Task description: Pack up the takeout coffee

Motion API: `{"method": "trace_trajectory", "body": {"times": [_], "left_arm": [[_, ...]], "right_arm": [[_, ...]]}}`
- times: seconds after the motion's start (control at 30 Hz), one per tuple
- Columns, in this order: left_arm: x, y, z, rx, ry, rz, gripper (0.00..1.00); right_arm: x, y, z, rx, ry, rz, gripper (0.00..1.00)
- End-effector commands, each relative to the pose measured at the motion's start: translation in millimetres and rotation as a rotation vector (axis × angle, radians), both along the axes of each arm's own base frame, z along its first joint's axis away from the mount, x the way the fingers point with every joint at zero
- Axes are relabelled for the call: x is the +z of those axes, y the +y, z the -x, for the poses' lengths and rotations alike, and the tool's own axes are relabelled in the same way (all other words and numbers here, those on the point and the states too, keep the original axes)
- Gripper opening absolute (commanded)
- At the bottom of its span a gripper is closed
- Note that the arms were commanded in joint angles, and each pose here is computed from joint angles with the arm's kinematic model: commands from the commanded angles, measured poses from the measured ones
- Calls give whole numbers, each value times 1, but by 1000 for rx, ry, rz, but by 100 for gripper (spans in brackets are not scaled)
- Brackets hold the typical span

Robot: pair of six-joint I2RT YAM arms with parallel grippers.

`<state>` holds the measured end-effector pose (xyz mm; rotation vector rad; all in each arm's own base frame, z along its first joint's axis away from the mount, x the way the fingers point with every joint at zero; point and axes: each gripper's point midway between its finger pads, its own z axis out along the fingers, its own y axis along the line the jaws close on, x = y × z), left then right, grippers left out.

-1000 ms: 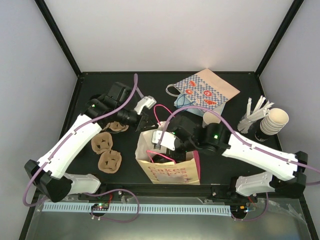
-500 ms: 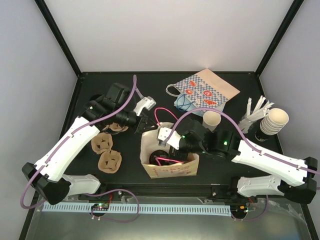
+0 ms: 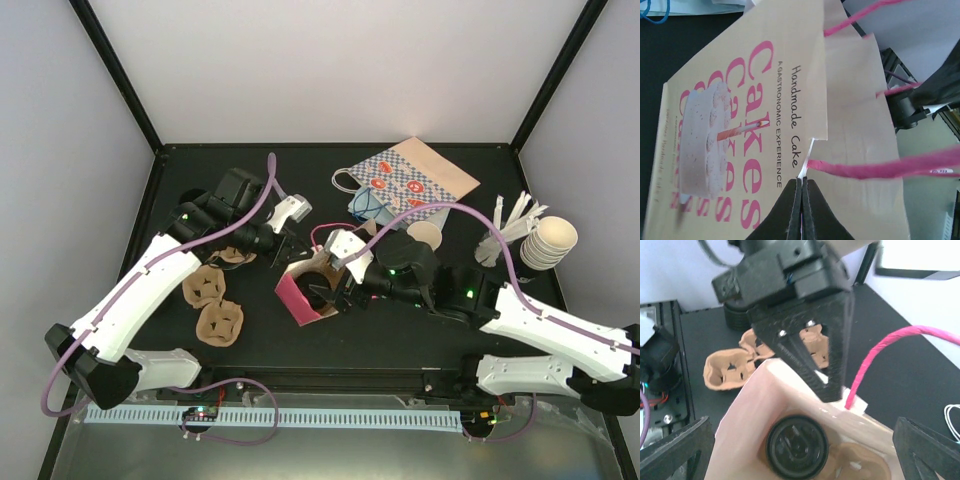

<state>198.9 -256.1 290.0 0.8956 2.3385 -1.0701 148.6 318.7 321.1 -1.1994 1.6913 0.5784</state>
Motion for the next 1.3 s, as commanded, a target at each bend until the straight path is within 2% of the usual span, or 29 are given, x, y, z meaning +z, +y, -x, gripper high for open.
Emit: {"method": "trace_trajectory", "body": {"times": [0.0, 0.2, 0.37, 0.53, 0.73, 0.9, 1.0, 1.1, 1.27], "left_arm": [[1, 0, -5, -2, -48, -12, 2], [6, 5, -6, 10, -120, -12, 2], [17, 9, -12, 25, -212, -16, 2], [35, 11, -17, 25, -320, -5, 3], [47, 12, -14, 3, -446, 51, 5], [43, 16, -13, 3, -493, 29, 6], [40, 16, -12, -7, -492, 16, 7], [33, 18, -16, 5, -472, -25, 16], [41, 34, -37, 159, -487, -91, 45]], "right_arm": [[26, -5, -16, -122, -8, -123, 100], [32, -46, -38, -384, 50, -141, 100], [36, -90, -44, -536, 152, -224, 100], [37, -117, -49, -619, 195, -204, 100], [4, -112, -47, -597, 259, -88, 100], [-23, -111, -50, -618, 272, -24, 91], [-35, -117, -54, -662, 266, 23, 89], [-39, -122, -58, -698, 251, 38, 89], [-25, -128, -63, -734, 214, 13, 89]]}}
